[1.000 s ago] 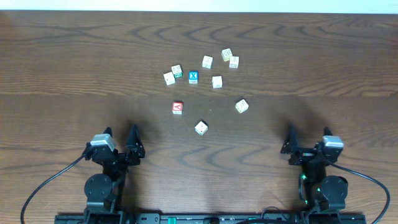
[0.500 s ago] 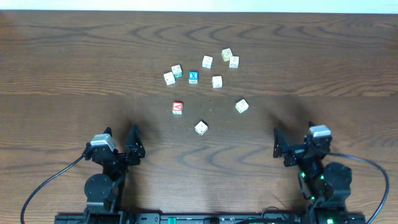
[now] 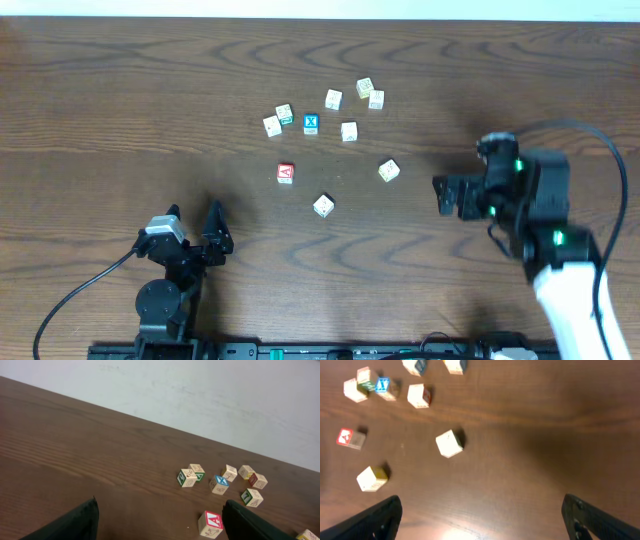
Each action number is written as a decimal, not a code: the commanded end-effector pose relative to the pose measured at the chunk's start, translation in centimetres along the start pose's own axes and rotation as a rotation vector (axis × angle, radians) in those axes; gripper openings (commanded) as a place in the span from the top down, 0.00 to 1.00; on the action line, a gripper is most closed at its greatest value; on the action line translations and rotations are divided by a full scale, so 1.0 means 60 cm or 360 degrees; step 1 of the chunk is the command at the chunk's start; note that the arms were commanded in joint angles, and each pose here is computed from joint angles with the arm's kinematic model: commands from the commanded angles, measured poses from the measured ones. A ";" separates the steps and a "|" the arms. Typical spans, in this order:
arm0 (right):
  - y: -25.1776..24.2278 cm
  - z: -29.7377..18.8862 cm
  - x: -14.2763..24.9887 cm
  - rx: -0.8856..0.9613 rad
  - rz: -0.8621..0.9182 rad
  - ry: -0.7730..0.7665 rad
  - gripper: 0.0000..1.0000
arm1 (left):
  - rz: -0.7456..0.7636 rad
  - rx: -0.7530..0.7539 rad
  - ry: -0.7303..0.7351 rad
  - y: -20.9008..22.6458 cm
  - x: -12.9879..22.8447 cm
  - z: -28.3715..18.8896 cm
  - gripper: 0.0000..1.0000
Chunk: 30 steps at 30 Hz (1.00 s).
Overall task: Lift 3 blocks
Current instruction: 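Move the right gripper over the cream block with the violin picture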
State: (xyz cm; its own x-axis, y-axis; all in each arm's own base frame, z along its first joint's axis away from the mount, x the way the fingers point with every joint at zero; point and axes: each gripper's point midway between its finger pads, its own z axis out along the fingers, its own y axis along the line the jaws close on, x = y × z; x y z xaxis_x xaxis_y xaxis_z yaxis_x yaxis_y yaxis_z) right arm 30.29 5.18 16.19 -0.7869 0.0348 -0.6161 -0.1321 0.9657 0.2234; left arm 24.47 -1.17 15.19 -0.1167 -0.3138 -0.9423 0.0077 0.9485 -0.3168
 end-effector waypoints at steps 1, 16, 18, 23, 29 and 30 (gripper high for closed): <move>0.020 -0.001 -0.034 -0.0043 -0.0019 0.0097 0.01 | 0.0004 -0.0078 0.0060 0.019 0.023 0.001 0.20; 0.104 -0.054 -0.060 -0.0350 0.0036 0.0388 0.01 | 0.0004 -0.0078 0.0060 0.019 0.023 0.001 0.20; 0.103 -0.050 -0.061 -0.0351 0.0032 0.0378 0.01 | 0.0004 -0.0079 0.0059 0.019 0.023 0.001 0.21; 0.101 -0.048 -0.062 -0.0355 -0.0075 0.0362 0.01 | 0.0004 -0.0079 0.0059 0.019 0.023 0.001 0.20; 0.102 -0.020 -0.047 -0.0285 -0.0120 0.0453 0.01 | 0.0004 -0.0078 0.0060 0.019 0.023 0.001 0.21; 0.106 -0.010 -0.043 -0.0270 -0.0148 0.0476 0.01 | 0.0004 -0.0078 0.0060 0.019 0.023 0.001 0.21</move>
State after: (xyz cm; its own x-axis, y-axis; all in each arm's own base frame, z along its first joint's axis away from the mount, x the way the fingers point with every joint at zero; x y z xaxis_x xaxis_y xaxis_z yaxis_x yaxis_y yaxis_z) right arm 30.85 9.94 20.99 -0.9054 -0.0769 -0.4175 -0.2416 0.9020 0.3578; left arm 24.47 -1.17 15.19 -0.1167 -0.3138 -0.9423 0.0077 0.9485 -0.3168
